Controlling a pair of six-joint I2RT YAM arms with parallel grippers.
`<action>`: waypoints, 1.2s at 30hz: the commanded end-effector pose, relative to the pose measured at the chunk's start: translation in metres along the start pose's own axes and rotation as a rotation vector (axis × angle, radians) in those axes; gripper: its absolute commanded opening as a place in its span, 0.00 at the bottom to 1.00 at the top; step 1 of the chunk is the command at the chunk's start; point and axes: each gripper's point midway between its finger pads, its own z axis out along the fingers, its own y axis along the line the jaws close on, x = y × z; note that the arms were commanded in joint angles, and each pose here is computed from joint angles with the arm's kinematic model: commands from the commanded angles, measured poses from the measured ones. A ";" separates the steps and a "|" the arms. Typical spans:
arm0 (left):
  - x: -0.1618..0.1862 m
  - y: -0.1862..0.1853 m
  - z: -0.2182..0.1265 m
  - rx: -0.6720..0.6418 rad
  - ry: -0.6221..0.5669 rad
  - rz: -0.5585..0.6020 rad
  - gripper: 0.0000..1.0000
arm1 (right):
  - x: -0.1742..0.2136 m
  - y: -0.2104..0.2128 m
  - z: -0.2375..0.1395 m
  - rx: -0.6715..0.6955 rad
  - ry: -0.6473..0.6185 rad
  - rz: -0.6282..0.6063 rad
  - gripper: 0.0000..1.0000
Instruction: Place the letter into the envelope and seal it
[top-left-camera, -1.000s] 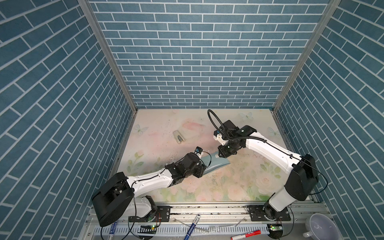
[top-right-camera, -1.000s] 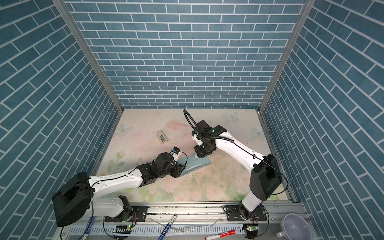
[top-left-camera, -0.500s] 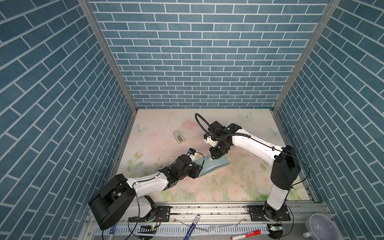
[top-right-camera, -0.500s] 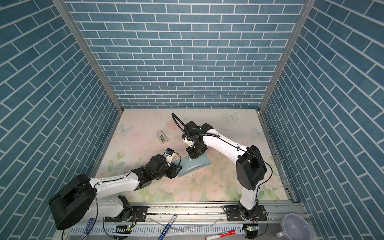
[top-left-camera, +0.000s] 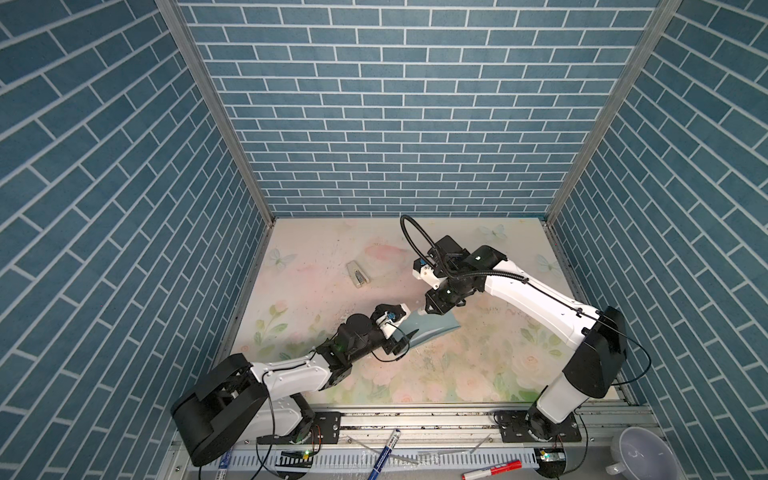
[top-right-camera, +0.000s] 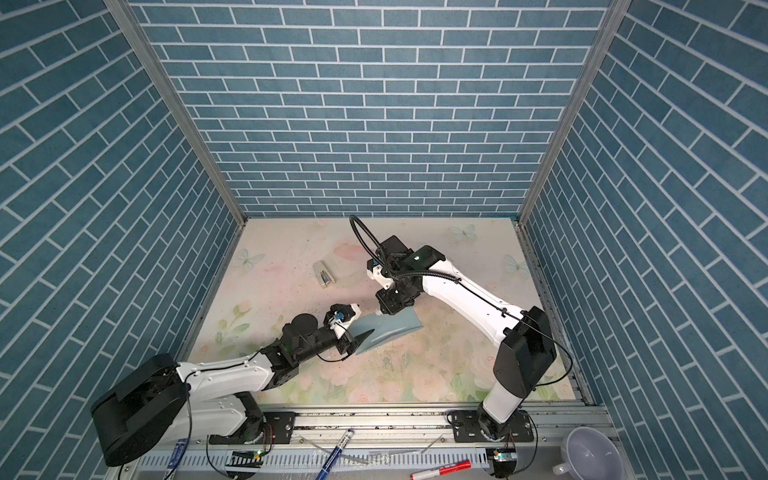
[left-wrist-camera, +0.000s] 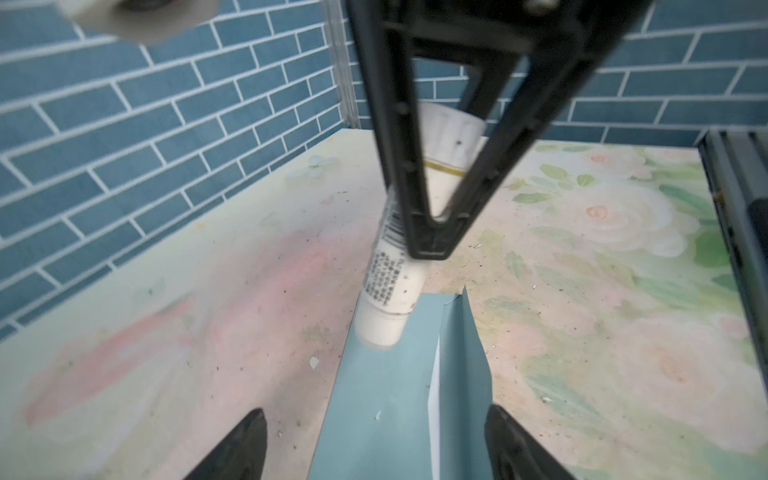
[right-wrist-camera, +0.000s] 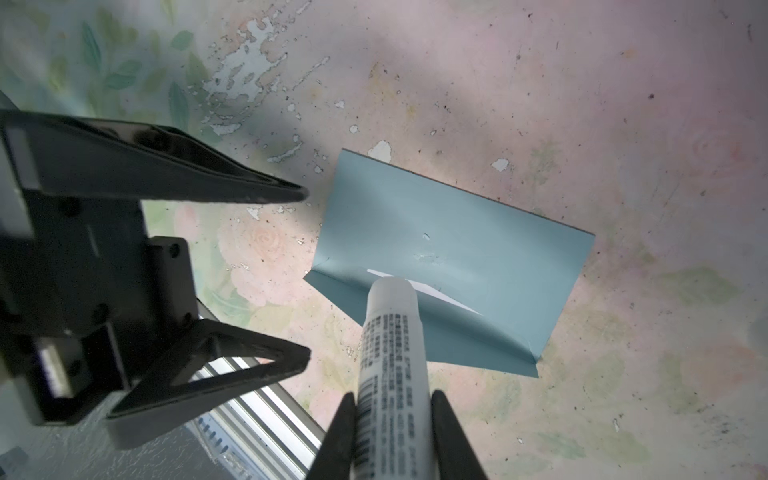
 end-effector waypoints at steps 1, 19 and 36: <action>-0.030 -0.006 0.008 0.011 -0.111 0.208 0.85 | 0.008 0.007 0.000 -0.046 0.013 -0.004 0.00; -0.034 -0.011 0.034 0.031 -0.110 0.256 0.52 | 0.010 0.017 0.007 -0.110 0.024 0.008 0.00; -0.040 -0.007 0.032 -0.007 -0.184 0.125 0.00 | -0.010 0.011 -0.020 -0.050 -0.197 0.015 0.16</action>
